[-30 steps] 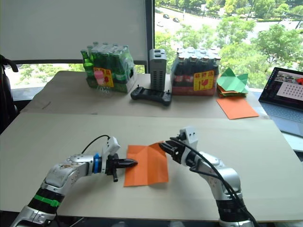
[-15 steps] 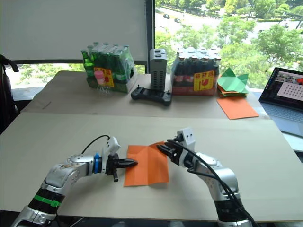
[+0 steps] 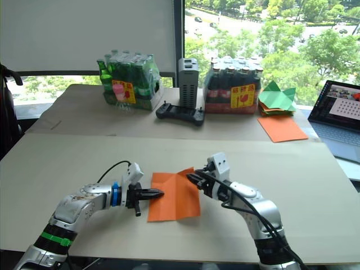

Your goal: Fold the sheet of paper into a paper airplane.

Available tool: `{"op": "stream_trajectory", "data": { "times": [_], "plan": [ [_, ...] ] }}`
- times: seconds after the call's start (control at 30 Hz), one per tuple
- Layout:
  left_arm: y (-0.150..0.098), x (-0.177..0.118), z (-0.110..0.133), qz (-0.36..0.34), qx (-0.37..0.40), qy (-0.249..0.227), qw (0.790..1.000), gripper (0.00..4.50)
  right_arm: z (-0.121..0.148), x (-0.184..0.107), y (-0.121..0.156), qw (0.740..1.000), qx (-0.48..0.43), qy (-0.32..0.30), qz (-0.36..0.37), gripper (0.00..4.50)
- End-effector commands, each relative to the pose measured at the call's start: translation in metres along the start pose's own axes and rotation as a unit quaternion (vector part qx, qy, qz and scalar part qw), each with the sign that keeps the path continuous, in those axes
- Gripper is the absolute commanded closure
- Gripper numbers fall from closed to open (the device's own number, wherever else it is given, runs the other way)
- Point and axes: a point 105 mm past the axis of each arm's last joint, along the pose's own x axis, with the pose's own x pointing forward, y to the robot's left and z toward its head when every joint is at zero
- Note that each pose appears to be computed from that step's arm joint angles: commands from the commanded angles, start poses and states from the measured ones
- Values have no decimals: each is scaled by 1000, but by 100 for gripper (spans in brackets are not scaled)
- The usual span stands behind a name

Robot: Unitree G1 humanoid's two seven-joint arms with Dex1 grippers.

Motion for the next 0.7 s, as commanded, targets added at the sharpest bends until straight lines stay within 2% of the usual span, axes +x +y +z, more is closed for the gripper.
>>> {"op": "stream_trajectory", "data": {
  "times": [0.03,0.2,0.37,0.47,0.53,0.7],
  "plan": [
    [4,0,-13,16,-17,21,1000,450,14,-1,10,998,-46,-25,18,448],
    [4,0,-13,16,-17,21,999,450,14,0,14,993,-120,-15,17,448],
    [4,-1,-13,17,-16,22,999,450,16,1,20,968,-249,-9,22,448],
    [4,-1,-12,17,-17,20,1000,450,8,2,23,936,-350,16,35,448],
    [4,0,-8,18,-18,14,1000,450,-2,3,22,905,-420,47,41,448],
    [6,2,9,29,-42,-14,999,450,-15,5,17,852,-513,89,47,448]
  ]
}}
